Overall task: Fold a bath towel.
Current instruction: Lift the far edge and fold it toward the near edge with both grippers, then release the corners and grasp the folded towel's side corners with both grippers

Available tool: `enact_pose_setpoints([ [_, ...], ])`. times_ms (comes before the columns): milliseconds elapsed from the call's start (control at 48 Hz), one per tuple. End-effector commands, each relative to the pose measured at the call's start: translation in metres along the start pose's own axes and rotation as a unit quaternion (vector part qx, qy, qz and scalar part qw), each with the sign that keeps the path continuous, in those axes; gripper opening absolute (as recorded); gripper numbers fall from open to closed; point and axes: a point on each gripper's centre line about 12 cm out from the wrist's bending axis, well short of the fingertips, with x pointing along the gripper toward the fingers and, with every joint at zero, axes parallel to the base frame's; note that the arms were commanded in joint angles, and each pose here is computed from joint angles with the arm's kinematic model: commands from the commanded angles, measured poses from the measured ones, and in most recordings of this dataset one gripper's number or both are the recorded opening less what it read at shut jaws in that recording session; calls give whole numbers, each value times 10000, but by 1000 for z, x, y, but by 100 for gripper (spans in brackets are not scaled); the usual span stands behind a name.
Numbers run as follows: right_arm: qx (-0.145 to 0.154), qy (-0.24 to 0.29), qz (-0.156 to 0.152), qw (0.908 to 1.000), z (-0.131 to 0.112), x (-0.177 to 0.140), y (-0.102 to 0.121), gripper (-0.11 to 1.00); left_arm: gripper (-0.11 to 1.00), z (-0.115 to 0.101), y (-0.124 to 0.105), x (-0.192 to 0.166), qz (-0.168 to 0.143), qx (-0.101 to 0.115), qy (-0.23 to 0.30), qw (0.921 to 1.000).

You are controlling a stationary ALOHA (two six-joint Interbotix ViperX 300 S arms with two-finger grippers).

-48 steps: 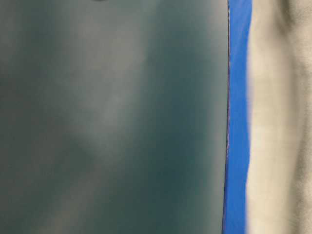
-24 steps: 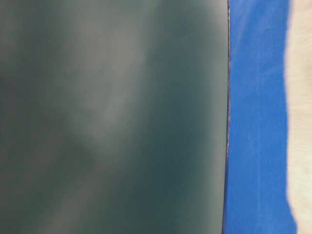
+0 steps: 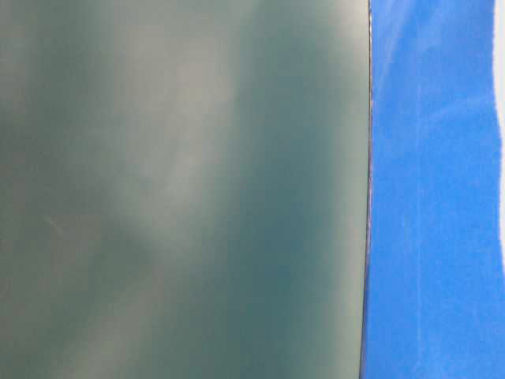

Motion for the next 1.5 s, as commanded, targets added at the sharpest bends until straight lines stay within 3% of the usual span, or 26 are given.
enact_pose_setpoints([
  [0, -64, 1, 210, 9998, -5, -5, 17, 4, 3, 4, -19, -6, -190, 114, -113, 9997],
  [146, -57, 19, 120, 9999, -5, 3, 20, 4, 3, -1, -22, 2, -143, 178, -13, 9997],
  [479, -56, -137, -46, 9999, 9, 6, 8, 4, 5, -11, 6, 13, 165, 75, 181, 9997],
  [604, -33, -143, -48, 9999, 10, 6, 8, 8, 34, -6, 9, 12, 192, -3, 160, 9997],
  [750, -59, -205, -95, 9997, 14, -9, 9, 51, 76, 3, 16, 1, 297, -19, 196, 9994],
  [792, -83, -281, -146, 9995, 19, -18, 7, 61, 83, 7, 21, -9, 375, -32, 234, 9990],
  [855, -146, -414, -289, 9986, 25, -34, 2, 66, 81, 12, 27, -23, 489, 20, 267, 9984],
  [938, -170, -680, -555, 9960, 38, -61, -12, 59, 76, 18, 36, -47, 649, 165, 237, 9975],
  [1021, -144, -897, -905, 9917, 49, -81, -33, 59, 77, 21, 51, -71, 879, 379, 110, 9953],
  [1125, 174, -1034, -1489, 9833, 64, -96, -76, 59, 77, 20, 80, -89, 1300, 435, 20, 9906],
  [1188, 392, -1060, -1716, 9787, 71, -102, -107, 59, 77, 14, 103, -94, 1555, 339, 55, 9872],
  [1251, 419, -1081, -1725, 9782, 74, -108, -127, 59, 77, 7, 127, -99, 1742, 117, 55, 9846],
  [1376, 364, -1101, -1594, 9804, 76, -111, -158, 59, 77, -7, 164, -108, 1928, -346, 33, 9806],
  [1480, 478, -1026, -1585, 9808, 76, -106, -176, 59, 77, -17, 176, -106, 1951, -484, 2, 9796],
])
